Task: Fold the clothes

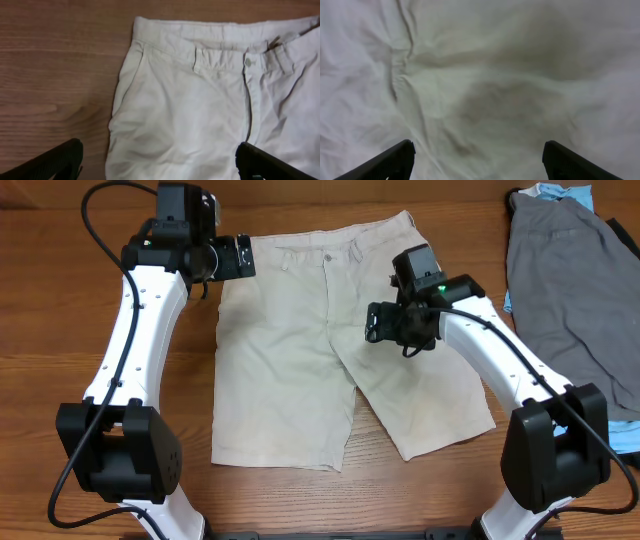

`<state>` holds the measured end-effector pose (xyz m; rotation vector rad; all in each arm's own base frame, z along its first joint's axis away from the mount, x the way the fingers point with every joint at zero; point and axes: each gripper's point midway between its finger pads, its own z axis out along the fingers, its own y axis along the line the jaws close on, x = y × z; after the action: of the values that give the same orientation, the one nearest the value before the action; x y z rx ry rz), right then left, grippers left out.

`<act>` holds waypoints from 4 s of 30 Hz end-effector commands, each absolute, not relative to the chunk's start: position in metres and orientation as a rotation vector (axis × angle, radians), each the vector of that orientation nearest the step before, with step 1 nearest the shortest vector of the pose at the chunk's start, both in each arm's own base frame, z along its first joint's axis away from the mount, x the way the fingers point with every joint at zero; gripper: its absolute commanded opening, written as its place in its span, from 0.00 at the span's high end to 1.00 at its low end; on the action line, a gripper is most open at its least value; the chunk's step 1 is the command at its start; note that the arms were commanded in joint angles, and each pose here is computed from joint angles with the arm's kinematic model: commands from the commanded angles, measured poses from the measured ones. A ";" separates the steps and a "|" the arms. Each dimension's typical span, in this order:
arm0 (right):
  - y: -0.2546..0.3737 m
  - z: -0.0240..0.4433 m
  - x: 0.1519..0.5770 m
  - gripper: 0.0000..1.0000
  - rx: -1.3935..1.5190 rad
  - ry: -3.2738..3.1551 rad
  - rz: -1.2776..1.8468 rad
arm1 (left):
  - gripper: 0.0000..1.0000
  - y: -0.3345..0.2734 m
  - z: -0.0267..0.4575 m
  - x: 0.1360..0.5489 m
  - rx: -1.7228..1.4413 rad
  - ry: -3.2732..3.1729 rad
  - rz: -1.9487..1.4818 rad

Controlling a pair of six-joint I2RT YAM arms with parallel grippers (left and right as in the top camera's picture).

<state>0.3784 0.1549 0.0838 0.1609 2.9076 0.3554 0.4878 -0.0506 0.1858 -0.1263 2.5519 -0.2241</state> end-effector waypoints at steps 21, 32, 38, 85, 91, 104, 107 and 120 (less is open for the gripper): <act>0.160 0.028 0.357 0.14 -0.022 3.056 0.281 | 0.00 -0.048 0.172 0.471 0.034 2.638 -0.169; 0.100 -0.025 0.382 0.14 0.210 3.083 0.135 | 0.00 -0.044 0.177 0.484 0.101 2.580 -0.115; 0.059 -0.032 0.411 0.14 0.334 2.998 0.189 | 0.00 -0.047 0.164 0.506 0.149 2.539 -0.106; 0.100 0.148 0.434 0.05 0.131 2.791 0.365 | 0.96 0.118 0.014 0.442 -0.907 3.052 0.248; 0.090 0.143 0.428 0.05 0.335 2.816 0.315 | 0.47 0.136 0.022 0.384 -0.944 3.267 0.260; 0.032 0.089 0.379 0.07 0.605 2.973 0.030 | 0.15 0.135 0.127 0.445 -0.769 2.933 0.022; 0.031 0.074 0.374 0.09 0.610 2.983 0.024 | 0.13 0.124 0.170 0.463 -0.667 2.800 -0.061; 0.030 0.005 0.360 0.31 0.718 2.922 0.048 | 0.18 0.060 0.216 0.479 -0.302 2.727 -0.078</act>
<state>0.3650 0.0309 0.0096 0.6766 2.9346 0.0587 0.4773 0.0655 0.2096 -0.3600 2.7348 -0.0726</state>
